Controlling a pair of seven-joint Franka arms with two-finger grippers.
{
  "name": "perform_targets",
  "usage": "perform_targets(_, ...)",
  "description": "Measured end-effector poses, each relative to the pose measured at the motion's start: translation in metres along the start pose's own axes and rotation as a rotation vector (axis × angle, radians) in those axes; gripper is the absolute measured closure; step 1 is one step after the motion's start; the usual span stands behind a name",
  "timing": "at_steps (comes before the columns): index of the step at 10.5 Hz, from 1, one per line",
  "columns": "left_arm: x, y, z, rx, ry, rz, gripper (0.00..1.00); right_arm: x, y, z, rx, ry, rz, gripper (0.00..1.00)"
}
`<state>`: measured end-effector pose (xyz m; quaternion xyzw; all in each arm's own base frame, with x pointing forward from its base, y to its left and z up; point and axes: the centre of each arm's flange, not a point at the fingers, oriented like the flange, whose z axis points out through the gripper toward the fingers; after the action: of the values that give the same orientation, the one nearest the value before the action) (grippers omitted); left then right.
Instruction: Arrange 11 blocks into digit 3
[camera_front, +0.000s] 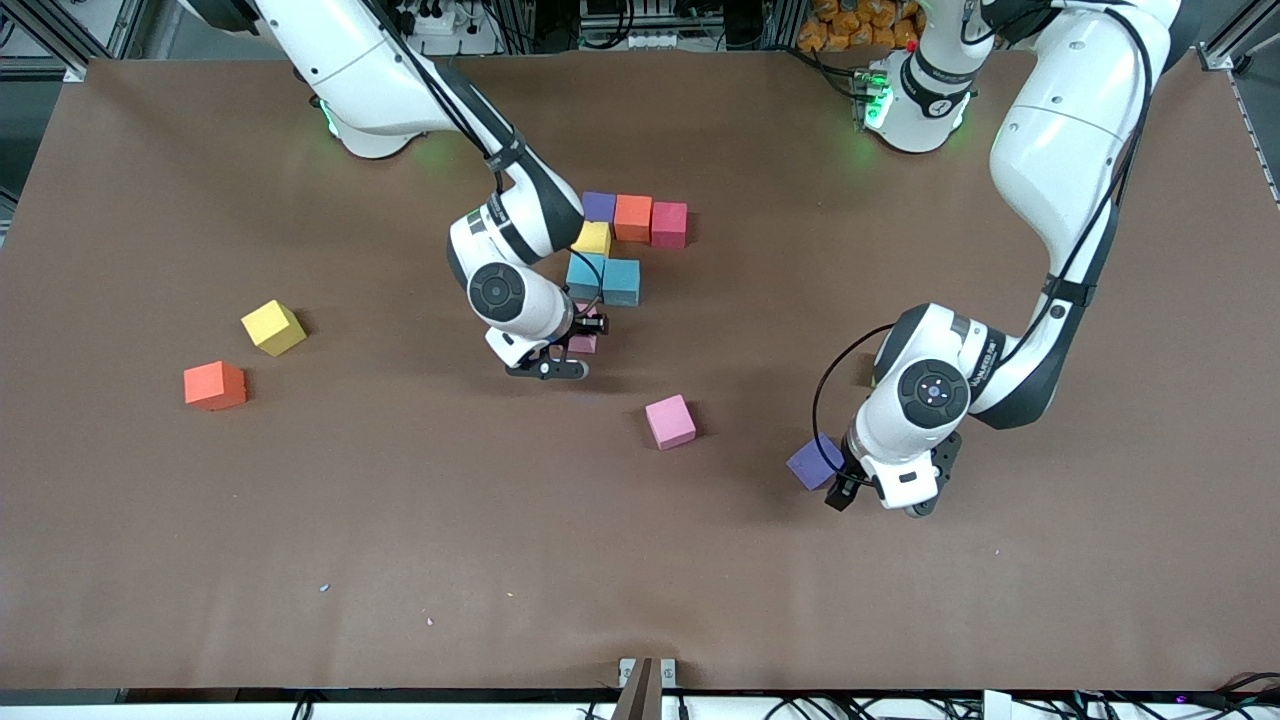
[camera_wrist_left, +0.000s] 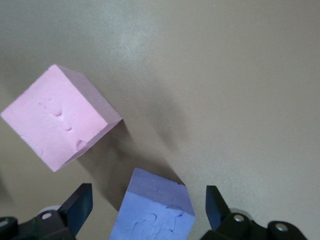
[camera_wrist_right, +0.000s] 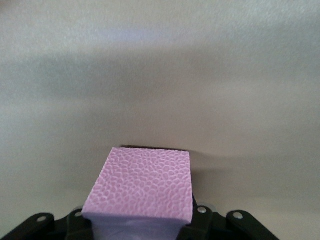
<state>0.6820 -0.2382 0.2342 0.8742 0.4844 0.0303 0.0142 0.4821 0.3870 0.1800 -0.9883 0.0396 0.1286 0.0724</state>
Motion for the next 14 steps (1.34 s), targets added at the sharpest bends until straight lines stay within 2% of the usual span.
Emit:
perform_targets(3,-0.008,0.005,0.019,-0.031,-0.015,0.036,0.0,-0.008,-0.002,0.003,-0.009,-0.011,-0.003,0.44)
perform_targets(8,-0.032,0.009,0.026,-0.032,-0.023,0.073,0.0,-0.018,-0.004,0.007,-0.02,-0.018,-0.012,0.44)
perform_targets(11,-0.033,0.009,0.029,-0.028,-0.022,0.097,0.0,-0.018,-0.004,0.007,-0.02,-0.018,-0.011,0.43)
perform_targets(12,-0.031,0.008,0.03,-0.024,-0.021,0.093,0.11,-0.018,-0.004,0.007,-0.02,-0.018,-0.011,0.4)
perform_targets(13,-0.027,0.006,0.03,-0.016,-0.02,0.089,0.28,-0.018,-0.004,0.007,-0.02,-0.018,-0.01,0.38)
perform_targets(14,-0.025,0.006,0.03,-0.009,-0.019,0.086,0.38,-0.017,-0.003,0.011,-0.022,-0.022,-0.008,0.26)
